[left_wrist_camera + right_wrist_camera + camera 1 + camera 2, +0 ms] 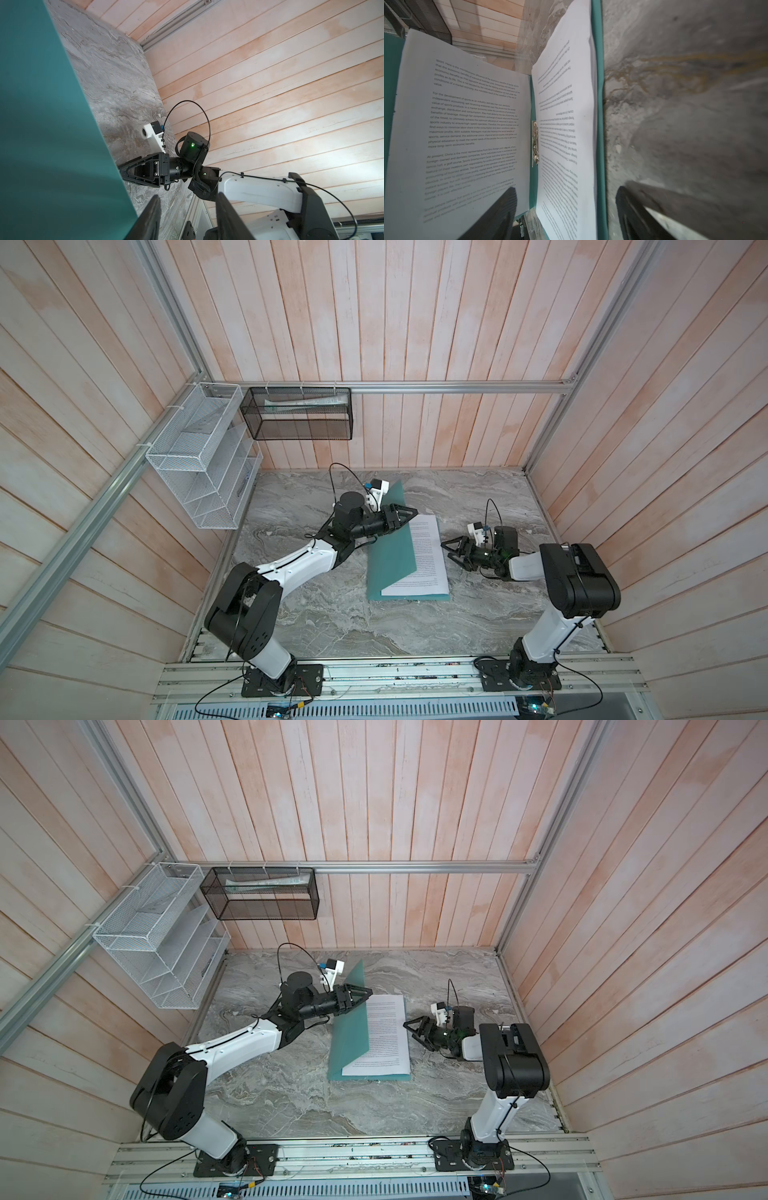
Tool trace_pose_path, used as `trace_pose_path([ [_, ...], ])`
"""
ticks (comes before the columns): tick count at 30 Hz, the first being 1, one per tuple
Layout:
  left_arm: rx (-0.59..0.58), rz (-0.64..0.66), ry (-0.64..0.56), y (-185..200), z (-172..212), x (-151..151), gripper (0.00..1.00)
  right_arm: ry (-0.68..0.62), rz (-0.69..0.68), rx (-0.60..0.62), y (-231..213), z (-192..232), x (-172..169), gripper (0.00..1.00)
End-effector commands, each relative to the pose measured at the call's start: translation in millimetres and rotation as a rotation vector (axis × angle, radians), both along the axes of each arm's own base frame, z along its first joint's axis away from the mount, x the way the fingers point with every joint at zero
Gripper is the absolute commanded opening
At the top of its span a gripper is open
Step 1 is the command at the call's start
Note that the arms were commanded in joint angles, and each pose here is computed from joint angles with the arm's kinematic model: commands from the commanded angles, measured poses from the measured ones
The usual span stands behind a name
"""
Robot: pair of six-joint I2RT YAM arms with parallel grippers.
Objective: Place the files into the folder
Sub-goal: 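Lift the teal folder cover with the left gripper and swing it over the sheets, then lay the cover flat closed and draw the left gripper back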
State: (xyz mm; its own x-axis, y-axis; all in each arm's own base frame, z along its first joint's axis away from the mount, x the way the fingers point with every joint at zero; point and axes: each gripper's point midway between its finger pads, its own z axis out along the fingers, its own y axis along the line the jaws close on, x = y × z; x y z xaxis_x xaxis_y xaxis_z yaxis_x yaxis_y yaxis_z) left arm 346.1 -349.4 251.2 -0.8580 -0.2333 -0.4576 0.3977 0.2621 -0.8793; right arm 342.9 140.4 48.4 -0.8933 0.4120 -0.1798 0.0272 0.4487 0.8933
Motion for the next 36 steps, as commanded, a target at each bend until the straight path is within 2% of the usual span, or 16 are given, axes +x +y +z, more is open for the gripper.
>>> trace_pose_path([
  [1,-0.027,-0.042,-0.028,-15.2,9.1,0.0,0.46,0.072,-0.119,-0.063,-29.1,-11.4,-4.0,0.79],
  [9,0.001,-0.068,-0.044,-25.7,9.2,-0.2,0.46,0.024,-0.156,-0.149,-48.6,3.3,0.0,0.79],
  [13,0.072,-0.034,-0.064,-17.4,1.4,0.3,0.47,0.015,-0.165,-0.163,-50.0,4.5,-1.7,0.79],
  [16,0.16,0.035,-0.092,-0.8,-6.9,5.0,0.55,-0.01,-0.169,-0.165,-50.6,10.1,-1.7,0.79],
  [17,0.21,0.078,-0.108,8.4,-11.0,8.0,0.58,-0.024,-0.166,-0.168,-50.1,12.7,-2.4,0.79],
  [18,0.266,0.126,-0.132,19.3,-15.2,11.0,0.65,-0.043,-0.16,-0.181,-49.6,16.1,-2.7,0.79],
  [21,0.44,0.297,-0.219,60.0,-27.3,18.6,0.98,-0.106,-0.123,-0.278,-44.7,26.5,-3.7,0.8],
  [23,0.522,0.427,-0.261,92.2,-32.4,21.9,1.0,-0.155,-0.1,-0.37,-38.1,35.8,-3.7,0.98],
  [27,0.62,0.63,-0.484,145.8,-25.2,12.5,1.0,-0.279,-0.085,-0.564,-17.6,65.0,0.3,0.98],
  [31,0.777,0.813,-0.705,200.6,-21.1,-3.6,1.0,-0.477,-0.18,-0.736,-9.5,113.4,7.0,0.98],
  [34,0.881,0.96,-0.658,258.3,-26.8,-4.1,1.0,-0.73,-0.263,-0.793,-3.0,151.9,1.5,0.98],
  [36,0.903,1.074,-0.603,299.6,-33.8,-9.2,1.0,-0.818,-0.358,-0.776,-10.9,167.2,-1.3,0.98],
])
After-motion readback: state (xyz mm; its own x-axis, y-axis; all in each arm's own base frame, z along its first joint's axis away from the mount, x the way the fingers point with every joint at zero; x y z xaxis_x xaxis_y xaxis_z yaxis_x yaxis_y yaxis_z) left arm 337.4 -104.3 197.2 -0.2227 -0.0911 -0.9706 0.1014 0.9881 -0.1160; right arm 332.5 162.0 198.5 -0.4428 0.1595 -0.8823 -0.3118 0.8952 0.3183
